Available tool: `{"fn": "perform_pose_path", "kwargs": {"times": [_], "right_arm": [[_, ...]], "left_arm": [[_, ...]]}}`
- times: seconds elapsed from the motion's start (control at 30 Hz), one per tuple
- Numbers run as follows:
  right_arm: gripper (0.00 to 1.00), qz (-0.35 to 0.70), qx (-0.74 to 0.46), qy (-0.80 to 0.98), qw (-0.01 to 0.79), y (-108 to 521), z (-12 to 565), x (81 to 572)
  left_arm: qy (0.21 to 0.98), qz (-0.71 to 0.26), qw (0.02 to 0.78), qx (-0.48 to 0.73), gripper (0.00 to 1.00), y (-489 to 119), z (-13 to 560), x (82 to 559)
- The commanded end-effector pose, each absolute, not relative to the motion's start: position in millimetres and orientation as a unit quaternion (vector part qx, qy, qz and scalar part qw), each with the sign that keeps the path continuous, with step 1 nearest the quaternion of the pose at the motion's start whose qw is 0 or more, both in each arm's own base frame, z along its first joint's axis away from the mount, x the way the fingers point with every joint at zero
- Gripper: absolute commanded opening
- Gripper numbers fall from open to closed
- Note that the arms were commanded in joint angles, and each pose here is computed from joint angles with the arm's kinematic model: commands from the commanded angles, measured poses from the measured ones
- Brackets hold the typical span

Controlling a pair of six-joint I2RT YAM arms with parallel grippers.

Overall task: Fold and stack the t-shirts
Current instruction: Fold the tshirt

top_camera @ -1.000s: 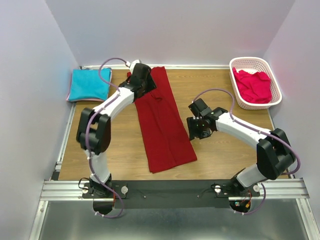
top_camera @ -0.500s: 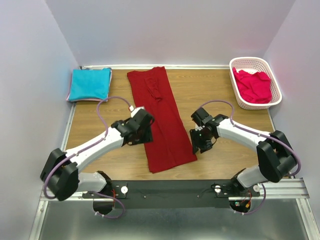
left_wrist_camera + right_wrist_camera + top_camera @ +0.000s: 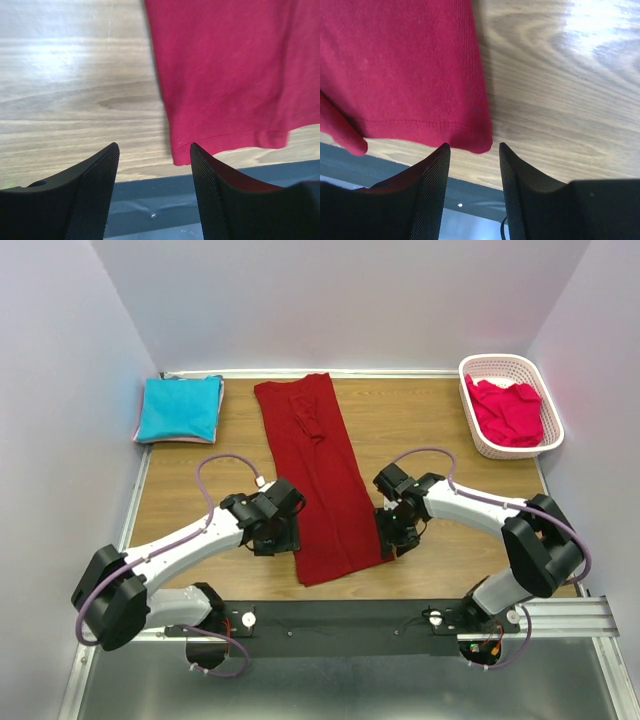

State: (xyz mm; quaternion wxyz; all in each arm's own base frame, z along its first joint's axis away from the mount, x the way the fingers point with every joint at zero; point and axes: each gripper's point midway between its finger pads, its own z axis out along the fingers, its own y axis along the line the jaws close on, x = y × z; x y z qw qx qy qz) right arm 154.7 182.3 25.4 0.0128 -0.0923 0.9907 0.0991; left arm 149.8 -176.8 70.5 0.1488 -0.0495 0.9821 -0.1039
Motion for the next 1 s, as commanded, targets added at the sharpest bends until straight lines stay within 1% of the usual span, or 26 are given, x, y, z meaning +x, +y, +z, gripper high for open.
{"fn": "perform_pose_path", "kwargs": {"times": [0.0,0.17,0.2,0.23,0.27,0.3,0.4,0.67,0.8,0.9,0.97], "right_arm": [[0.52,0.095,-0.085,0.992,0.015,187,17,157],[0.51,0.083,-0.087,0.993,0.01,185,5,153],[0.48,0.083,-0.087,0.993,0.007,186,4,151],[0.4,0.083,-0.09,0.992,0.005,187,3,150],[0.35,0.083,-0.092,0.992,0.003,187,2,149],[0.22,0.083,-0.092,0.992,0.003,187,2,149],[0.02,0.087,-0.093,0.992,0.005,189,4,150],[0.01,0.095,-0.098,0.99,0.013,191,8,152],[0.01,0.104,-0.102,0.989,0.018,196,11,155],[0.01,0.109,-0.104,0.988,0.019,198,12,157],[0.01,0.11,-0.106,0.988,0.022,199,13,158]], "left_arm": [[0.987,-0.11,0.117,-0.024,0.68,-189,59,141],[0.99,-0.103,0.099,0.005,0.69,-202,47,139],[0.99,-0.101,0.095,0.01,0.69,-203,45,138],[0.991,-0.099,0.092,0.013,0.69,-204,43,137],[0.991,-0.095,0.087,0.019,0.69,-205,40,135],[0.992,-0.093,0.085,0.023,0.69,-206,39,135],[0.993,-0.092,0.064,0.035,0.69,-212,38,129],[0.995,-0.083,0.04,0.04,0.68,-218,34,118],[0.997,-0.064,0.018,0.039,0.63,-216,23,108],[0.998,-0.049,0.004,0.04,0.57,-214,15,102],[0.998,-0.044,-0.005,0.046,0.55,-215,10,96]]}}
